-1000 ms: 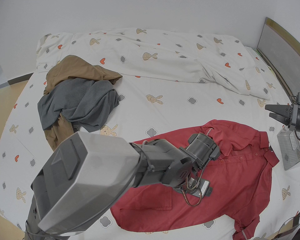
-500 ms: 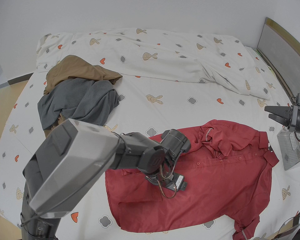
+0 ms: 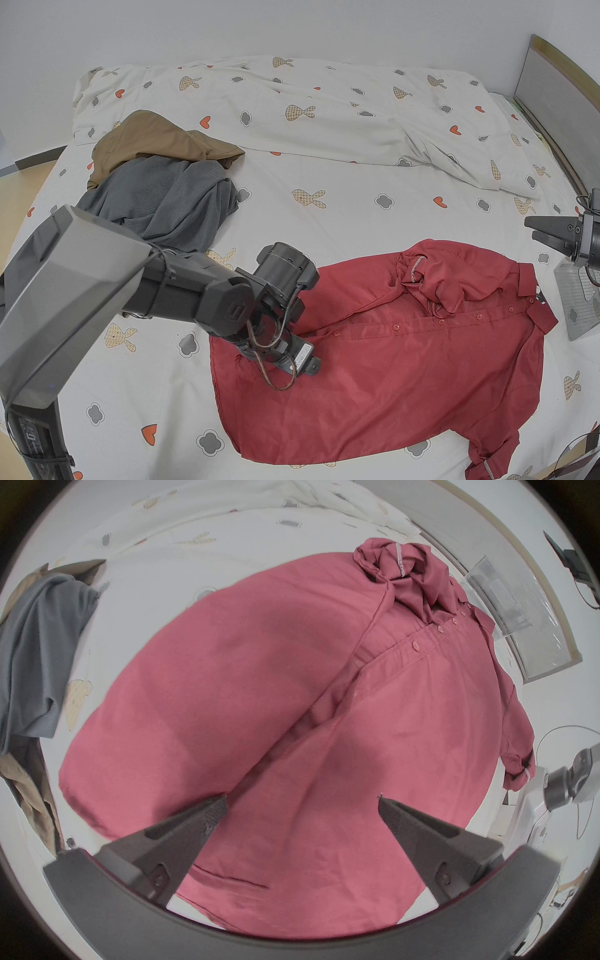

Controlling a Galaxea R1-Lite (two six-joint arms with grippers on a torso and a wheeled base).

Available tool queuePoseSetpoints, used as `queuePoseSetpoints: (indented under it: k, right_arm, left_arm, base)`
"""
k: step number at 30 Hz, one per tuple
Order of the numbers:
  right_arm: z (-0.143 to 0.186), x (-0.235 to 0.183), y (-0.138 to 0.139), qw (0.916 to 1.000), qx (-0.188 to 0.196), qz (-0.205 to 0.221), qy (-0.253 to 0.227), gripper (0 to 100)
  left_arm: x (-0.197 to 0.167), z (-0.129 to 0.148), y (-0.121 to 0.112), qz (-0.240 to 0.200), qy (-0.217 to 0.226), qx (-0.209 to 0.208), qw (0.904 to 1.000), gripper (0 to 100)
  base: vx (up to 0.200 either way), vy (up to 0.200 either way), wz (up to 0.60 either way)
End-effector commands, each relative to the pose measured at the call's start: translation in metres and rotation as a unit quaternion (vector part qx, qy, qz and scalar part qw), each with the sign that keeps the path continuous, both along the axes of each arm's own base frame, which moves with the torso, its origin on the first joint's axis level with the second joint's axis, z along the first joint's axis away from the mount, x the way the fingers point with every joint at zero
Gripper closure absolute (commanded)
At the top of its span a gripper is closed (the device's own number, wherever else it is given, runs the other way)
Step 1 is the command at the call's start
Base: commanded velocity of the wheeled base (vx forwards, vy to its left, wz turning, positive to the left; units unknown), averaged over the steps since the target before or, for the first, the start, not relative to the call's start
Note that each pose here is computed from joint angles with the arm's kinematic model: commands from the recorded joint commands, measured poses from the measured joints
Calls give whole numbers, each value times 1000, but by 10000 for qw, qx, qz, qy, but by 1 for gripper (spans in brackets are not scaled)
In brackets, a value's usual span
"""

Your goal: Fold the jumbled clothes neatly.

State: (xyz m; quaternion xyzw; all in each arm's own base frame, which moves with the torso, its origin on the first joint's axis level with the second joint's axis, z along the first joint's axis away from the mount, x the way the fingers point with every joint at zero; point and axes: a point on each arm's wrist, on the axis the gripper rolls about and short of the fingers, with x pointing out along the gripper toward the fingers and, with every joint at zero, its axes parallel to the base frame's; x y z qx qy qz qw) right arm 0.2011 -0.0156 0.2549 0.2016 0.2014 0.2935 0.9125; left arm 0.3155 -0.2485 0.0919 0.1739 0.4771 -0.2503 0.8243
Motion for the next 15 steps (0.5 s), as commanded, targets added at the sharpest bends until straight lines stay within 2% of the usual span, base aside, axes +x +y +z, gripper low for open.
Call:
queuePoseSetpoints:
  k: [1,9,10,15]
  right_arm:
    - [-1,0,2,10000,5,59,22,0]
    - [-2,0,4,9999,2,107,32,0]
    - [-3,0,4,9999,3,107,40,0]
    - [-3,0,5,9999,-2,117,43,0]
  left_arm:
    - [-4,13,25,52,-399,81,9992,0]
    - [-12,15,25,-64,-1455,511,9880,0]
    - [-14,16,23,-80,-1706,627,9833,0]
    - [-7,5,20,-81,-2093,800,9745,0]
  base:
    - [0,0,0]
    - [0,0,0]
    - [0,0,0]
    - [0,0,0]
